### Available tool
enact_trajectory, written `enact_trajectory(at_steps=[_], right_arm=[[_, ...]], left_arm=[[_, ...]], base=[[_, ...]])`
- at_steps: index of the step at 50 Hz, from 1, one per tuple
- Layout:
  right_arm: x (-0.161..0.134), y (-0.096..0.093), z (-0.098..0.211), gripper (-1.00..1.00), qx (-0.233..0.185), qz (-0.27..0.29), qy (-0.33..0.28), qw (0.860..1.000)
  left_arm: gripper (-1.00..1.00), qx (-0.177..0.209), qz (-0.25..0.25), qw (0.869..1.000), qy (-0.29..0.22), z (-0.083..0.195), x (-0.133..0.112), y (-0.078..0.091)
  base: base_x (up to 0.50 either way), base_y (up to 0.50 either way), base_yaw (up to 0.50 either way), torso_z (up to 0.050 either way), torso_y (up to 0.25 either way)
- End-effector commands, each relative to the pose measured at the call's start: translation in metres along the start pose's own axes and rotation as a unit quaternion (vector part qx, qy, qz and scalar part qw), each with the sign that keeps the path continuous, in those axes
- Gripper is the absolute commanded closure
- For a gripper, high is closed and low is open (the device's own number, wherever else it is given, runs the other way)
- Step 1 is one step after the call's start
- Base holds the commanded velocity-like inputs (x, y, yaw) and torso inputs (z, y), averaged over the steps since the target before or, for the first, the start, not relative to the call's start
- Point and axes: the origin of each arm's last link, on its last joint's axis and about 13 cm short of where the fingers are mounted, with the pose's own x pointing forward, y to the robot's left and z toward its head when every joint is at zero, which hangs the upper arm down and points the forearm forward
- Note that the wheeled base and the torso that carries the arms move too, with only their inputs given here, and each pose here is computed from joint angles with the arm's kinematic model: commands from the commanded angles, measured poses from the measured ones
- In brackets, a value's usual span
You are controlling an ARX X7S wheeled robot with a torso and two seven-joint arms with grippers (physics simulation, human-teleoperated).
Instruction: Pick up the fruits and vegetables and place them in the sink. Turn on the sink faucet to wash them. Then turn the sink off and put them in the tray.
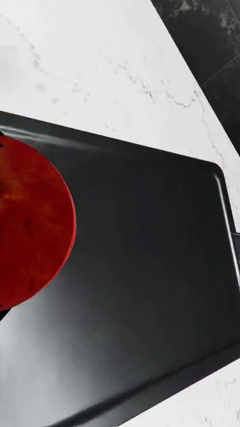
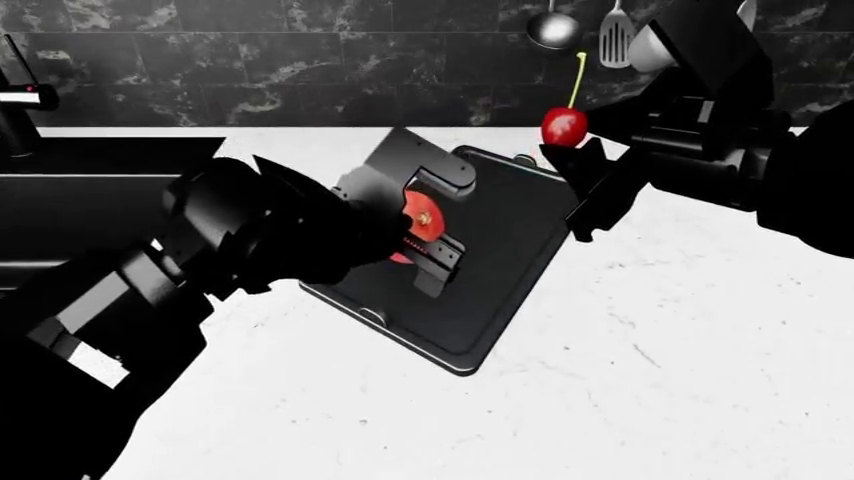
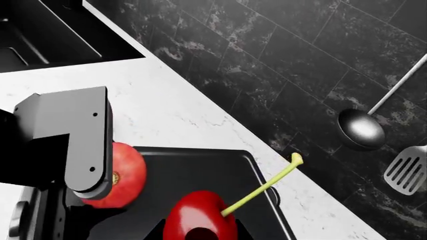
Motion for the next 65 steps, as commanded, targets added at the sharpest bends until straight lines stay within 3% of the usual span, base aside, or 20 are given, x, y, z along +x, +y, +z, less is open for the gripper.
enact_trajectory(at_steps=[1,29,30,48,65], right_arm=[[0.000,-0.001,0.000,1.00,-0.002,-0.001,-0.001,1.000],[0.003,-0.002,-0.001,1.00,0.000,0.002,-0.002,1.000],[0.003,-0.001,-0.001,1.00,0.000,0.002,-0.002,1.000],[0.003,-0.001,-0.001,1.00,0.000,0.003,-0.003,1.000],[0.005,0.000,0.001,1.00,-0.002,0.007,-0.003,1.000]], left_arm=[[1.00,-0.008,-0.001,1.000,0.008,0.001,0.002,0.001],[1.00,-0.001,-0.008,1.000,0.016,-0.003,0.019,0.000],[-1.00,-0.001,-0.008,1.000,0.017,-0.004,0.020,0.000],[-1.00,0.001,-0.005,1.000,0.020,-0.004,0.019,0.001],[-1.00,0.005,-0.004,1.000,-0.015,0.007,-0.010,0.001]], base=[[0.00,0.00,0.00,0.000,0.000],[0.00,0.00,0.00,0.000,0.001],[0.00,0.00,0.00,0.000,0.000],[0.00,0.00,0.00,0.000,0.000],[0.00,0.00,0.00,0.000,0.000]])
